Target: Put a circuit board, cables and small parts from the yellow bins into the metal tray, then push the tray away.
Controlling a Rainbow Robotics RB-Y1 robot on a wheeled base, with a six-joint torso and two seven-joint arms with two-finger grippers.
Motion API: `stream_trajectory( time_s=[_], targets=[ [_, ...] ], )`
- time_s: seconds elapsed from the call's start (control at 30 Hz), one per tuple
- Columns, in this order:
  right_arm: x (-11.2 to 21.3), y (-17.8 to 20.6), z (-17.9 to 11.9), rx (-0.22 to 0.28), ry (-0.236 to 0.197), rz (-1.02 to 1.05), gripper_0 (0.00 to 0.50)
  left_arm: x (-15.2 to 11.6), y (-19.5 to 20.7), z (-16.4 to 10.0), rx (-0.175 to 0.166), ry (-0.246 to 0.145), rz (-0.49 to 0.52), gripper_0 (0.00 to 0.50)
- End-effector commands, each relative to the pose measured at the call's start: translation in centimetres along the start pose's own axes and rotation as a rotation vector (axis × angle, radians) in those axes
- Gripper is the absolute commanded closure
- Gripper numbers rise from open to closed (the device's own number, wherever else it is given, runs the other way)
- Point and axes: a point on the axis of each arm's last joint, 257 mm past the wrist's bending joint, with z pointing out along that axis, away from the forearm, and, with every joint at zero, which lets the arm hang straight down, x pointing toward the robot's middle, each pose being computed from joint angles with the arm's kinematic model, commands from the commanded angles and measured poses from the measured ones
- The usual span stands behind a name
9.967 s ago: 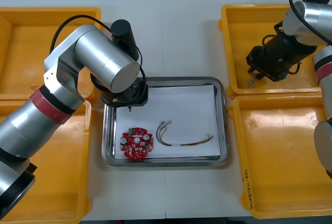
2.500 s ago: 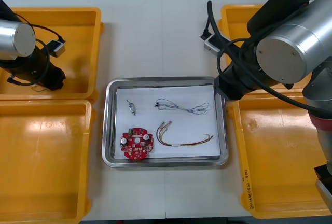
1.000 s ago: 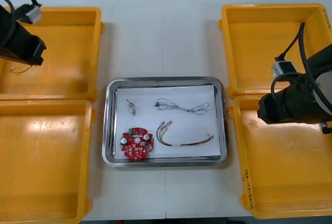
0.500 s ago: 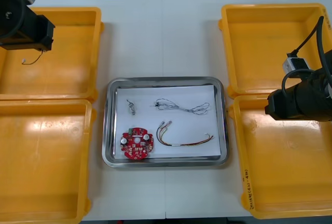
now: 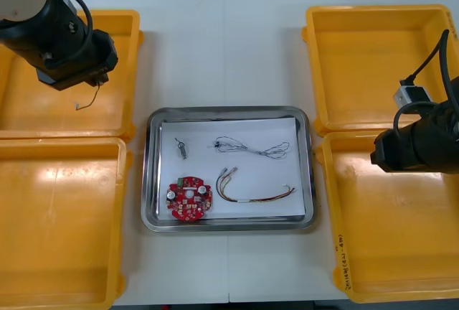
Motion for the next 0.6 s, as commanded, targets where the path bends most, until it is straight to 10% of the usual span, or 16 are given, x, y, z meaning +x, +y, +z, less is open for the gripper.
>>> stream_trajectory(
  time_s=[0.03,0.6],
  targets=[
    [0.1,-1.7,-1.0,0.03,-0.015,0.046,0.0,0.8,-4.7,-1.9,0.075,-0.031,0.111,0.5],
    [0.6,-1.8,-0.9,0.026,-0.002,0.043,0.0,6.1,-10.2,-0.2,0.106,0.008,0.143,0.5]
  ],
)
